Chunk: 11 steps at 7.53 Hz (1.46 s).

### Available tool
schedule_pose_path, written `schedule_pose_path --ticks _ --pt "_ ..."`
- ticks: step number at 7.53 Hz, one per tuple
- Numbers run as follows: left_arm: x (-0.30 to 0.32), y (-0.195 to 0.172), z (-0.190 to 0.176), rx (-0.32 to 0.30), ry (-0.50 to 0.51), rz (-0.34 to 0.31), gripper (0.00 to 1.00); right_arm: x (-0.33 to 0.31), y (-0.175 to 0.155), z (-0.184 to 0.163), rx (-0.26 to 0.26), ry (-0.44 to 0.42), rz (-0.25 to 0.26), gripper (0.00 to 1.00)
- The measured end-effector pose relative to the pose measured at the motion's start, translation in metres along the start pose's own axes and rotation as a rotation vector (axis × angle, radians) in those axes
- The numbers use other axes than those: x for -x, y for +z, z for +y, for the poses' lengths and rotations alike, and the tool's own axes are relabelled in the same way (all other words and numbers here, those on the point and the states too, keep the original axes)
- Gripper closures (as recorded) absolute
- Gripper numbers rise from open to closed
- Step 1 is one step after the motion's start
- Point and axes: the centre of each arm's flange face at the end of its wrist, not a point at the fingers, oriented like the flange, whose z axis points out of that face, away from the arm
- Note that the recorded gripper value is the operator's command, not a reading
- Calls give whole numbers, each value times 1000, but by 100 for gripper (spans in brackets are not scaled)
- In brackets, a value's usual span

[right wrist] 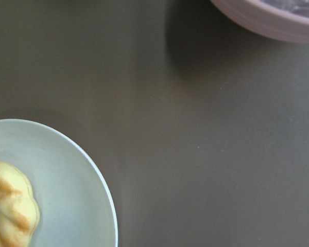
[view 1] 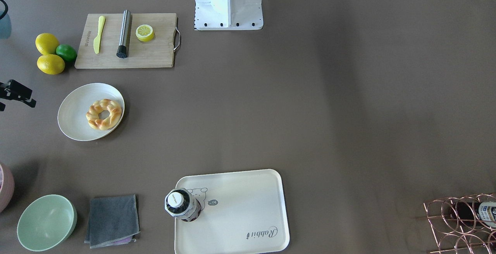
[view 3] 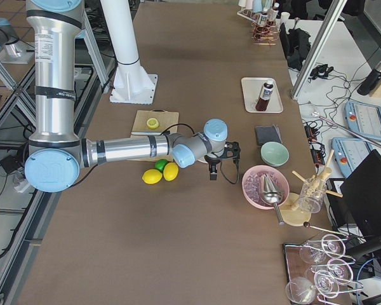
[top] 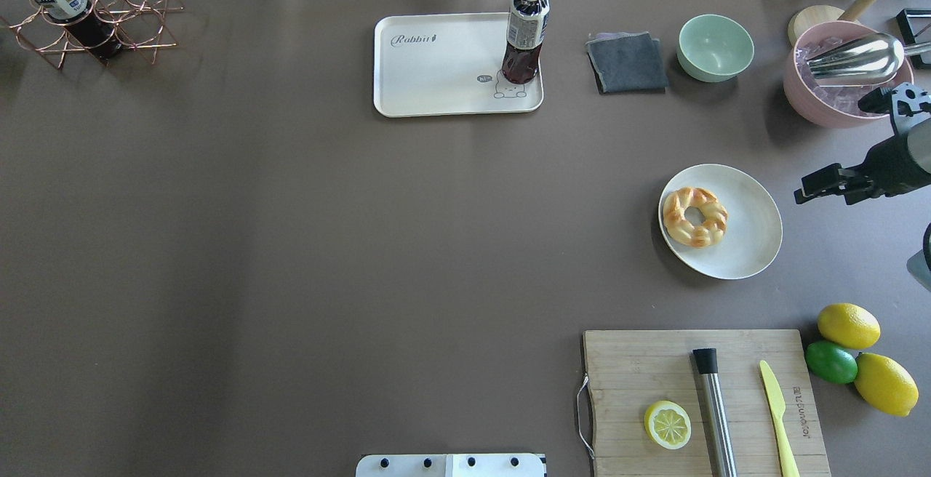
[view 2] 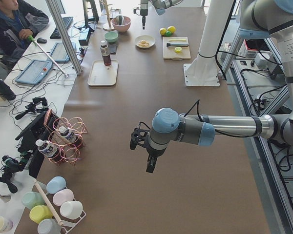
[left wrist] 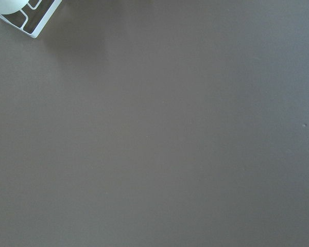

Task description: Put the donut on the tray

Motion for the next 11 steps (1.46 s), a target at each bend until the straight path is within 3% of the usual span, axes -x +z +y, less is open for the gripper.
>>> schedule_pose_path --ticks 2,4,6,8,11 --pt "0 0 -1 -1 1 0 2 24 29 0 1 13 9 15" --pt "0 0 -2 -2 3 0 3 32 39 1 3 25 15 22" --pt "-1 -1 -2 -4 4 0 2 39 47 5 -2 30 24 48" --pt "-1 -1 -2 -5 6 0 3 45 52 7 -6 42 27 96" --pt "-1 -1 -3 -8 9 -1 3 48 54 7 -6 54 25 100"
